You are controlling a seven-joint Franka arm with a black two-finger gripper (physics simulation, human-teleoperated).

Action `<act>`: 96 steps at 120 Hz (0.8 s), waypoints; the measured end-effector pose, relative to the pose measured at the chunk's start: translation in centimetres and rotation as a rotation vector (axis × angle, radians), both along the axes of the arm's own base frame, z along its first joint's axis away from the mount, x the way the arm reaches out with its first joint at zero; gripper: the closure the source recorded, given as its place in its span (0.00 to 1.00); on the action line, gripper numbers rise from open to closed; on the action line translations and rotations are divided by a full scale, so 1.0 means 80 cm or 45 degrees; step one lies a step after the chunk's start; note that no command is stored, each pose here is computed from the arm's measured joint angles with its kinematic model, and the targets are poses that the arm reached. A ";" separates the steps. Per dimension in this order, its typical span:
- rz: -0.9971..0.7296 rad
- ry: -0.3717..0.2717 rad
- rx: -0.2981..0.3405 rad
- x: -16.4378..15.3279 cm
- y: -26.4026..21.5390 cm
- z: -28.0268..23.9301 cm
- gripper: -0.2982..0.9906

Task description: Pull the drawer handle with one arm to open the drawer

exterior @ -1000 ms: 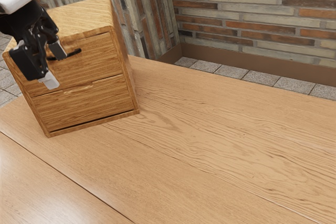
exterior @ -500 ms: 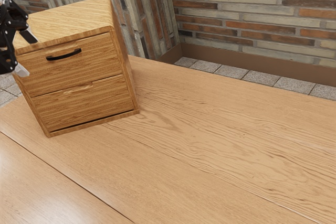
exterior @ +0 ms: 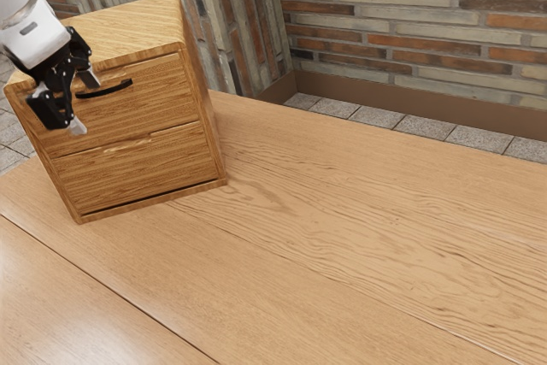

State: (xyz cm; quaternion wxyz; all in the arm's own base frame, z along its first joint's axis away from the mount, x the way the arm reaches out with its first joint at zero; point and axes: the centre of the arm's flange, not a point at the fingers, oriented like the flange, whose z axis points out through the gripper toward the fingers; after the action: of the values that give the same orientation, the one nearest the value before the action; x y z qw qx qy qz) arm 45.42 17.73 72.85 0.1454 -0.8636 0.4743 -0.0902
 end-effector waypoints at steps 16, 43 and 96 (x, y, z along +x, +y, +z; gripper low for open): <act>0.028 0.018 0.027 0.048 0.011 -0.017 0.23; 0.071 0.057 0.057 0.091 0.023 -0.052 0.23; 0.384 -0.009 0.079 0.067 0.140 -0.040 0.23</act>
State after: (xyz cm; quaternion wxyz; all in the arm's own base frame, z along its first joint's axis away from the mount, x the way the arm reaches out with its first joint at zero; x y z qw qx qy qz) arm 50.81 28.90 69.65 0.1856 -0.9198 0.3413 -0.0556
